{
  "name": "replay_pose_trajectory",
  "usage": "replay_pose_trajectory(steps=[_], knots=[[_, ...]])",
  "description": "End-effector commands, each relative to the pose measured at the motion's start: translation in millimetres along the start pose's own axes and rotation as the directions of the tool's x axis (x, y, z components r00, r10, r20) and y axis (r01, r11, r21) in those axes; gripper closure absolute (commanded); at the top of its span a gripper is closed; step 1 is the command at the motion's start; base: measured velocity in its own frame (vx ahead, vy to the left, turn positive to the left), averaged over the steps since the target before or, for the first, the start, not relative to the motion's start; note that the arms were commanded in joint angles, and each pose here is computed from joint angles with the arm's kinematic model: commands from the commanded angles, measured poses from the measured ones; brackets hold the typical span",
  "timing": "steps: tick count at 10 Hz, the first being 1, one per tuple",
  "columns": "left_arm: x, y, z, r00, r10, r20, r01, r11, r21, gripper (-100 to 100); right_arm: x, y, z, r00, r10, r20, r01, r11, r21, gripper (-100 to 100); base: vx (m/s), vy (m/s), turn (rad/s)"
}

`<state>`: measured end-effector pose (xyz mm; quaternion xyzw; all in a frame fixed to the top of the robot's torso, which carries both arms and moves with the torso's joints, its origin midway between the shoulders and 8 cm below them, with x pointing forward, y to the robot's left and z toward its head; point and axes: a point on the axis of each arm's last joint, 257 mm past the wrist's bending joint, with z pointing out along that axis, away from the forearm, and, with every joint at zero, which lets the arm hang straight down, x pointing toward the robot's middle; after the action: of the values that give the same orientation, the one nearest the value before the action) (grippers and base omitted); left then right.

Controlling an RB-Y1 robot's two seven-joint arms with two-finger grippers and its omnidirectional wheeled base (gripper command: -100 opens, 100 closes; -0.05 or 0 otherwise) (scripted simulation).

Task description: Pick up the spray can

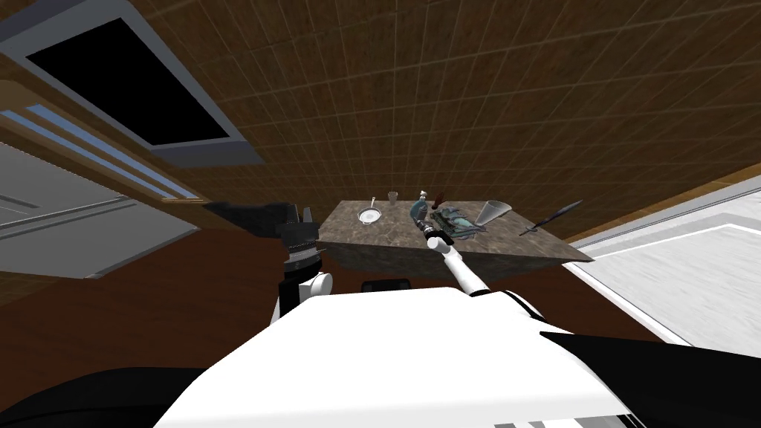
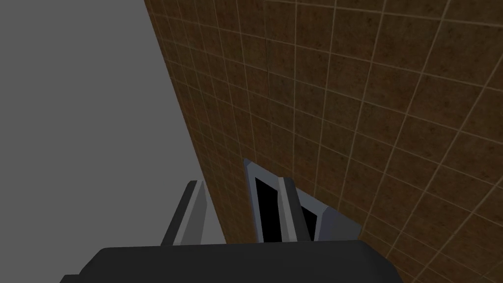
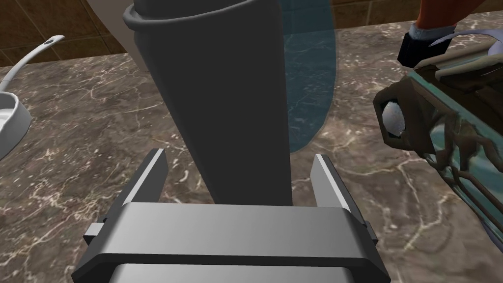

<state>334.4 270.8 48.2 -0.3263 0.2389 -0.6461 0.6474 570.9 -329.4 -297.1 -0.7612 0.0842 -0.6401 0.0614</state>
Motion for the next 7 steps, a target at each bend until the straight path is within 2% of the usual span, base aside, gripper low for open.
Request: replay_pose_trajectory(steps=[1, 2, 3, 4, 5, 7], knots=[[0.0, 0, 0.0, 1.0, 0.0, 0.0, 0.0, 1.0, 0.0, 0, 7, 29, -1.9, 1.0, -0.01, -0.013, 0.009, 0.999, -0.036, -100, -0.047, 0.045, 0.225], [0.0, 0, 0.0, 1.0, 0.0, 0.0, 0.0, 1.0, 0.0, 0, 9, 31, -2.0, 1.0, 0.016, -0.014, -0.017, 0.999, -0.037, -100, -0.032, 0.038, 0.113], [0.0, 0, 0.0, 1.0, 0.0, 0.0, 0.0, 1.0, 0.0, 0, 19, 59, -3.9, 1.0, -0.003, -0.028, 0.001, 0.998, -0.069, -100, -0.035, 0.054, 0.222], [0.0, 0, 0.0, 1.0, 0.0, 0.0, 0.0, 1.0, 0.0, 0, 19, 59, -3.9, 0.999, 0.02, -0.03, -0.022, 0.997, -0.068, -100, -0.028, 0.04, 0.132], [0.0, 0, 0.0, 1.0, 0.0, 0.0, 0.0, 1.0, 0.0, 0, 29, 82, -6.3, 0.999, 0.001, -0.044, -0.005, 0.995, -0.097, -100, -0.031, 0.06, 0.244], [0.0, 0, 0.0, 1.0, 0.0, 0.0, 0.0, 1.0, 0.0, 0, 31, 85, -6.7, 0.999, 0.023, -0.048, -0.028, 0.995, -0.098, -100, -0.019, 0.029, 0.042]])
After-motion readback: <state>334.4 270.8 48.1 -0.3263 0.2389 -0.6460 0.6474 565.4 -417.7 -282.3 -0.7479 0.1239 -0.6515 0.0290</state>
